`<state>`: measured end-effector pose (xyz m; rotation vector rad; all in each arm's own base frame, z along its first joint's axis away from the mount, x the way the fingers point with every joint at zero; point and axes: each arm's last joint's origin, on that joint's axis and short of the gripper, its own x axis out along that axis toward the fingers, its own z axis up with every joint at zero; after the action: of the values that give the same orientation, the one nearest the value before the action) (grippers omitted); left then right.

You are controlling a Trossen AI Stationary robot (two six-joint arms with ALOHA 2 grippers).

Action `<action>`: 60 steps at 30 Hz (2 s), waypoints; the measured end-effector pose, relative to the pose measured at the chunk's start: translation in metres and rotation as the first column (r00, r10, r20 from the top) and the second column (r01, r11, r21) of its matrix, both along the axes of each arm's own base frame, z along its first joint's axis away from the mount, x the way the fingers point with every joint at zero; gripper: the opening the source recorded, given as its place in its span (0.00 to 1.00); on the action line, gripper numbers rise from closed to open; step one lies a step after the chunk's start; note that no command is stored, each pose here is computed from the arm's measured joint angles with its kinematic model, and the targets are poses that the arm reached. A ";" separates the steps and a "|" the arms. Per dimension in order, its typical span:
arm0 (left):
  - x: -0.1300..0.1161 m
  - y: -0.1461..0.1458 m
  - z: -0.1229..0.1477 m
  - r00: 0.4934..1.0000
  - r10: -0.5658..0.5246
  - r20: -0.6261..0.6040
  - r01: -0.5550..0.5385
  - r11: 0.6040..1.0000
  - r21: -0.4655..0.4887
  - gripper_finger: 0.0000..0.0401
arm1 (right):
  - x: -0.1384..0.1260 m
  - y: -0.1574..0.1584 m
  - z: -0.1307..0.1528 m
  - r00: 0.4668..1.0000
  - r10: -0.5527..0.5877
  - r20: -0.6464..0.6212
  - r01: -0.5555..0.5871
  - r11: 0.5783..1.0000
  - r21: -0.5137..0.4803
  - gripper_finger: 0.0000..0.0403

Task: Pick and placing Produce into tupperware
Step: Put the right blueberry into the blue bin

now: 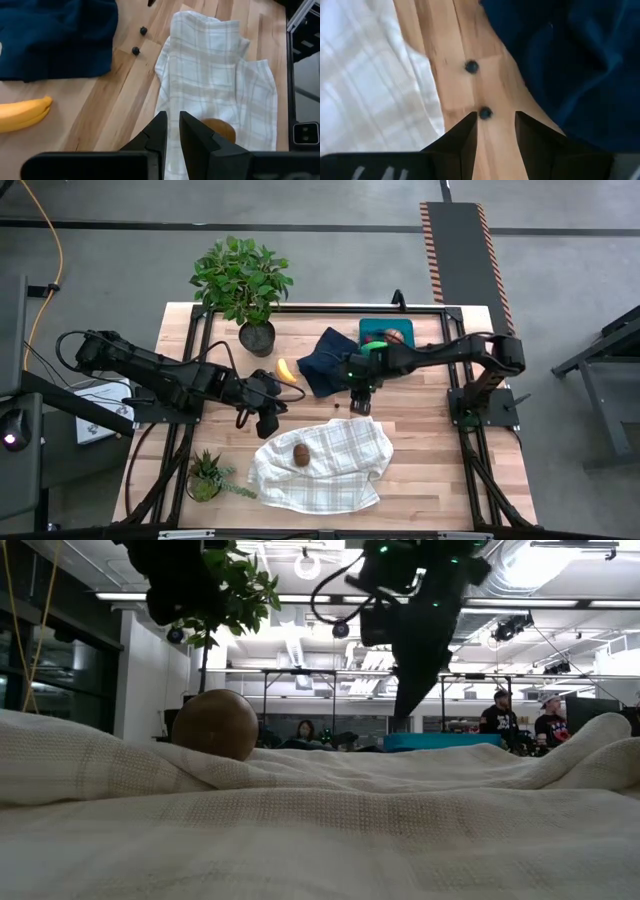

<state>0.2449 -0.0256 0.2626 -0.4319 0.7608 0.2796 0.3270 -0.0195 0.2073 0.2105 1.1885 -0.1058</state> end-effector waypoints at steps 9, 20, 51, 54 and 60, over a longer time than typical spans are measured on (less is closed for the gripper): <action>0.000 0.000 0.000 1.000 0.016 0.001 -0.016 1.000 -0.019 0.10 | -0.055 0.021 0.010 0.917 -0.211 0.338 0.215 0.976 0.027 0.28; 0.000 0.001 0.000 0.999 0.035 0.008 -0.035 0.999 0.000 0.10 | -0.106 0.040 -0.007 0.704 -0.335 0.626 0.360 0.928 0.092 0.28; 0.006 0.005 0.008 0.979 0.157 0.128 -0.170 0.980 0.100 0.10 | -0.159 0.048 -0.081 0.645 -0.202 0.737 0.388 0.917 -0.088 0.28; 0.006 0.005 0.008 0.979 0.156 0.134 -0.169 0.981 0.096 0.10 | -0.158 0.050 -0.085 0.687 -0.135 0.713 0.334 0.931 -0.145 0.28; 0.006 0.005 0.008 0.979 0.155 0.134 -0.169 0.981 0.097 0.10 | -0.151 0.054 -0.094 0.715 -0.064 0.696 0.242 0.957 -0.161 0.28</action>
<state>0.2513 -0.0207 0.2710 -0.4057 0.5851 0.4406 0.1762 0.0341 0.1132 0.1136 0.3960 -0.2933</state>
